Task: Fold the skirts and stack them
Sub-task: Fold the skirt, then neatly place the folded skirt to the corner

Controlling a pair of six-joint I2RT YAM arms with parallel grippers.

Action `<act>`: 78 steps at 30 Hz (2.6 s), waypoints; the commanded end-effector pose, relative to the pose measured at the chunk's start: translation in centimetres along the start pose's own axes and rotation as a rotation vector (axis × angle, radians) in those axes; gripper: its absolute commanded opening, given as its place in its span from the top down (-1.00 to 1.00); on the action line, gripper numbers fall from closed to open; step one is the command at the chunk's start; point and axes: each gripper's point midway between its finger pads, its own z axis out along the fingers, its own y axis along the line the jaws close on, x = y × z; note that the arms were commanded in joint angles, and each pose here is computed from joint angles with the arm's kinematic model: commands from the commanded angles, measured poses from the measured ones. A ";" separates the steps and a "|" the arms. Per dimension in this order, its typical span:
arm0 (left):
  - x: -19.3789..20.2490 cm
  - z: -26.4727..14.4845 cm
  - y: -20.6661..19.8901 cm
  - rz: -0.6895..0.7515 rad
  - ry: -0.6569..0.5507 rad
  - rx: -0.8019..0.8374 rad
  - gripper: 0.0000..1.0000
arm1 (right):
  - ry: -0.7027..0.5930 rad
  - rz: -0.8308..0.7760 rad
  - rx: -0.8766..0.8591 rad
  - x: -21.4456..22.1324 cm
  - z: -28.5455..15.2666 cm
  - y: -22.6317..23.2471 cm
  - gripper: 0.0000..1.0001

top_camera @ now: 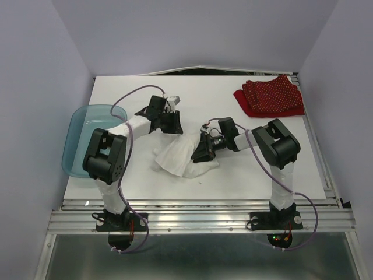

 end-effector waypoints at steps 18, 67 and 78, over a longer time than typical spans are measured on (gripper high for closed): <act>6.3 -3.9 -6.0 -0.040 0.086 0.415 0.42 | -0.071 -0.124 0.139 -1.4 -1.9 4.0 -0.01; 10.3 0.4 -8.5 1.410 0.108 -0.326 -0.55 | -0.500 0.204 0.346 -1.0 -14.6 -1.6 -1.00; 8.5 -0.3 -8.2 1.446 0.052 -0.418 -0.54 | -0.471 0.172 0.322 -1.2 -14.4 -1.2 -1.00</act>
